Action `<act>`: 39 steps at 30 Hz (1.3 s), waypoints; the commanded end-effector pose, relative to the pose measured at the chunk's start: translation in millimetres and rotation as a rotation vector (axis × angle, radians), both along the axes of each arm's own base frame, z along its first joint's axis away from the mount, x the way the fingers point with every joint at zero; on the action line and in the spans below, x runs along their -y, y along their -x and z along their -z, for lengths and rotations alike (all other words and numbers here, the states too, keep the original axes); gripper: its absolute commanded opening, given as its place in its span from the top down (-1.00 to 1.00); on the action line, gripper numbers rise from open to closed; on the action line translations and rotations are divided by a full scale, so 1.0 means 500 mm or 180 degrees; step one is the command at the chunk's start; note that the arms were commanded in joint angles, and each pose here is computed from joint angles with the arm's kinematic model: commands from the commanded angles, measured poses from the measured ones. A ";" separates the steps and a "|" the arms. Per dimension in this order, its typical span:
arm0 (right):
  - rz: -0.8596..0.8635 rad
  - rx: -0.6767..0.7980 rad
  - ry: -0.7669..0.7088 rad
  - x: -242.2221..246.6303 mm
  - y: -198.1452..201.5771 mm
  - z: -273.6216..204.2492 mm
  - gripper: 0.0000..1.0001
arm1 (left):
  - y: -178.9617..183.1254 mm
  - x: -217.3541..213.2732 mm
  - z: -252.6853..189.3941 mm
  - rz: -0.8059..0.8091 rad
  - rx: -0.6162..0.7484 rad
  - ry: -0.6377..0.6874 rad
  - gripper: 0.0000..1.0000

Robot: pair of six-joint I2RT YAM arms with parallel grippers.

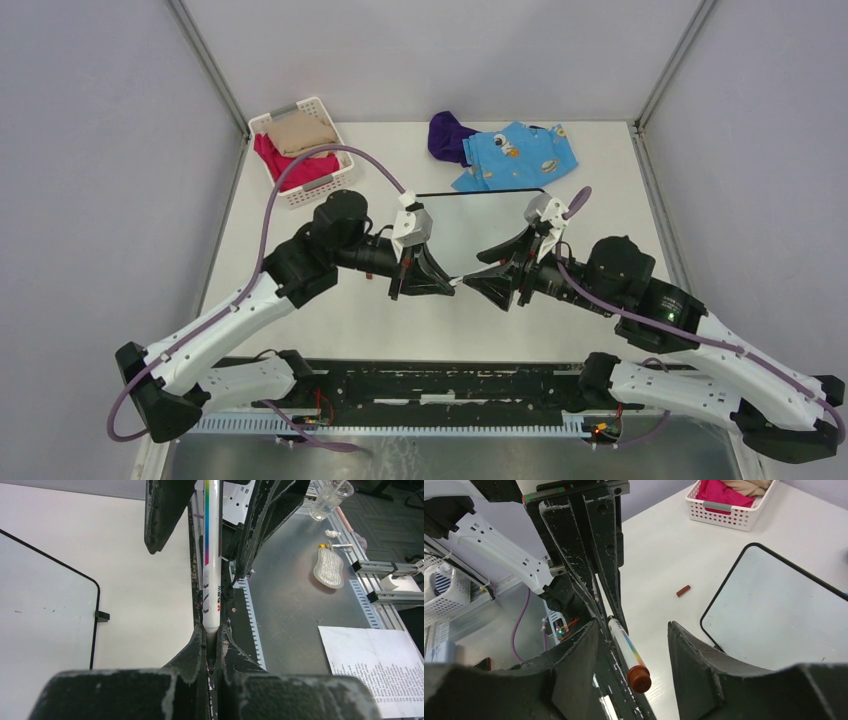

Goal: Write a sentence on the whiteboard
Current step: Adjust the whiteboard marker.

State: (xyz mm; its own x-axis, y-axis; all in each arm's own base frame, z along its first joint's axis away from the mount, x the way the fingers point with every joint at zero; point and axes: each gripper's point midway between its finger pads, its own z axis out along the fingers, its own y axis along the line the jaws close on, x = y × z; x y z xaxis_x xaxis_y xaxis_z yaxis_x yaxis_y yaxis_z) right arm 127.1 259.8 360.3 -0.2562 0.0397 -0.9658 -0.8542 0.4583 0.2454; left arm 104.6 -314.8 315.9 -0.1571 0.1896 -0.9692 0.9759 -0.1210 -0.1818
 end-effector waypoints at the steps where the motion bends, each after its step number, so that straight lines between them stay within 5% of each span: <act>1: -0.0146 -0.0030 -0.0160 -0.012 0.015 -0.039 -0.11 | 0.016 -0.011 -0.051 0.0118 0.0315 0.0118 0.96; 11: -0.0219 -0.0126 -0.0098 -0.023 0.014 -0.039 0.03 | 0.026 -0.012 -0.031 0.0152 0.0361 -0.0046 0.96; 18: -0.0297 -0.0165 -0.0057 -0.033 0.014 -0.029 0.32 | 0.025 -0.010 -0.032 0.0149 0.0415 -0.0069 0.96; 27: -0.0407 -0.0217 0.0092 -0.031 0.017 -0.014 0.23 | 0.015 -0.018 -0.029 0.0027 0.0555 -0.0102 0.96; 33: -0.0474 -0.0262 0.0102 -0.031 0.023 0.001 0.35 | 0.012 -0.018 -0.028 0.0007 0.0572 -0.0114 0.96; 39: -0.0569 -0.0297 0.0121 -0.036 0.031 0.010 0.13 | 0.008 -0.015 -0.030 -0.0012 0.0584 -0.0114 0.96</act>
